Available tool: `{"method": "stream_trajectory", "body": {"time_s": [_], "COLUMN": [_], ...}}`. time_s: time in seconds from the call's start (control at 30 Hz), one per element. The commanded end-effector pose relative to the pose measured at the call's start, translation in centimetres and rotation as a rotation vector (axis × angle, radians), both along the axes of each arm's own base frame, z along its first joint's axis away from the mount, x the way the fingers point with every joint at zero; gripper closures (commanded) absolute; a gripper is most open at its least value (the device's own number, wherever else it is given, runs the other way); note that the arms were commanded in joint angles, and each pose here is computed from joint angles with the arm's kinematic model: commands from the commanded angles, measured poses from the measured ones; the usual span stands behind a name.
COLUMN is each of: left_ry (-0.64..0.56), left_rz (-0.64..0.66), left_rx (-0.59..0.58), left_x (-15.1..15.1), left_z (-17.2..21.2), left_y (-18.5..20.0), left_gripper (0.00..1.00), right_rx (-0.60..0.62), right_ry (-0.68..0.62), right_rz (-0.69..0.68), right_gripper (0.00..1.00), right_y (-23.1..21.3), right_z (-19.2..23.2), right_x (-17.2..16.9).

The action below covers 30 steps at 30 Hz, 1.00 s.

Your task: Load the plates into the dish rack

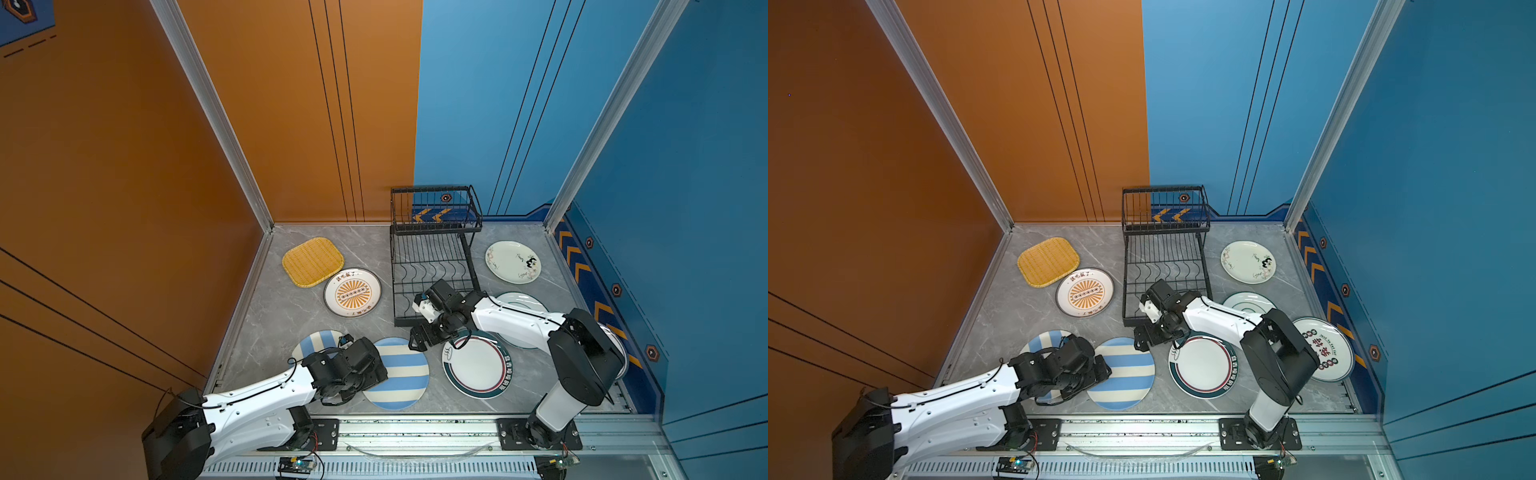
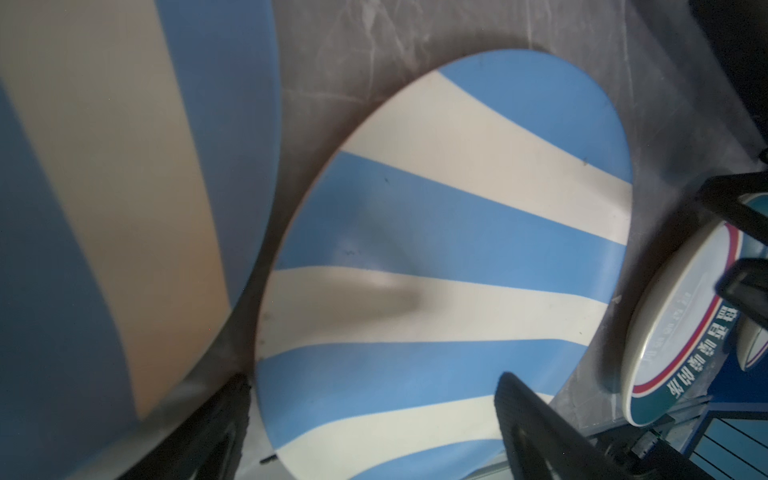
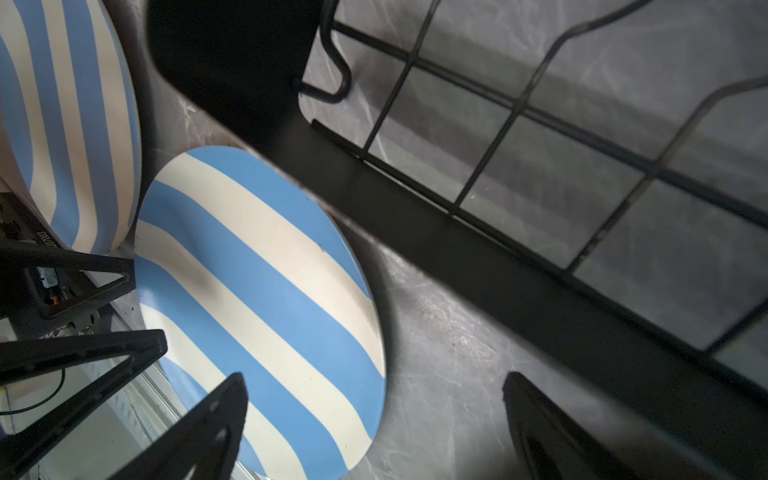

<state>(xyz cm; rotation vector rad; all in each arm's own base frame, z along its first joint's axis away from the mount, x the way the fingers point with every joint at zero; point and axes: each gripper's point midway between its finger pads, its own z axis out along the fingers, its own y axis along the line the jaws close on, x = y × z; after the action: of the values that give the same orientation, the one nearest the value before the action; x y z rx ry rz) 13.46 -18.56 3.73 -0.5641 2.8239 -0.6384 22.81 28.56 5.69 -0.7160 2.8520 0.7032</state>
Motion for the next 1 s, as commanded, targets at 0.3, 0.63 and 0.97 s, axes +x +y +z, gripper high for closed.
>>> {"method": "stream_trajectory", "body": {"time_s": [0.3, 0.63, 0.97], "left_ry": [0.056, 0.086, 0.102], "left_rz": [-0.042, -0.074, -0.104], "left_rx": [0.007, 0.019, 0.030], "left_x": [-1.1, -1.5, -1.8], "left_z": [-1.3, -1.8, -2.2], "left_y": [-0.6, -0.7, -0.6], "left_gripper": [0.07, 0.09, 0.12], "right_rx": [-0.020, -0.013, 0.053], "right_ry": [0.103, 0.163, 0.212], "right_rz": [0.051, 0.105, 0.162], "right_gripper": [0.02, 0.06, 0.10], "right_y": [0.2, 0.3, 0.9], "right_z": [-1.3, -2.1, -1.5], "right_x": [-1.7, -4.1, -5.9]}}
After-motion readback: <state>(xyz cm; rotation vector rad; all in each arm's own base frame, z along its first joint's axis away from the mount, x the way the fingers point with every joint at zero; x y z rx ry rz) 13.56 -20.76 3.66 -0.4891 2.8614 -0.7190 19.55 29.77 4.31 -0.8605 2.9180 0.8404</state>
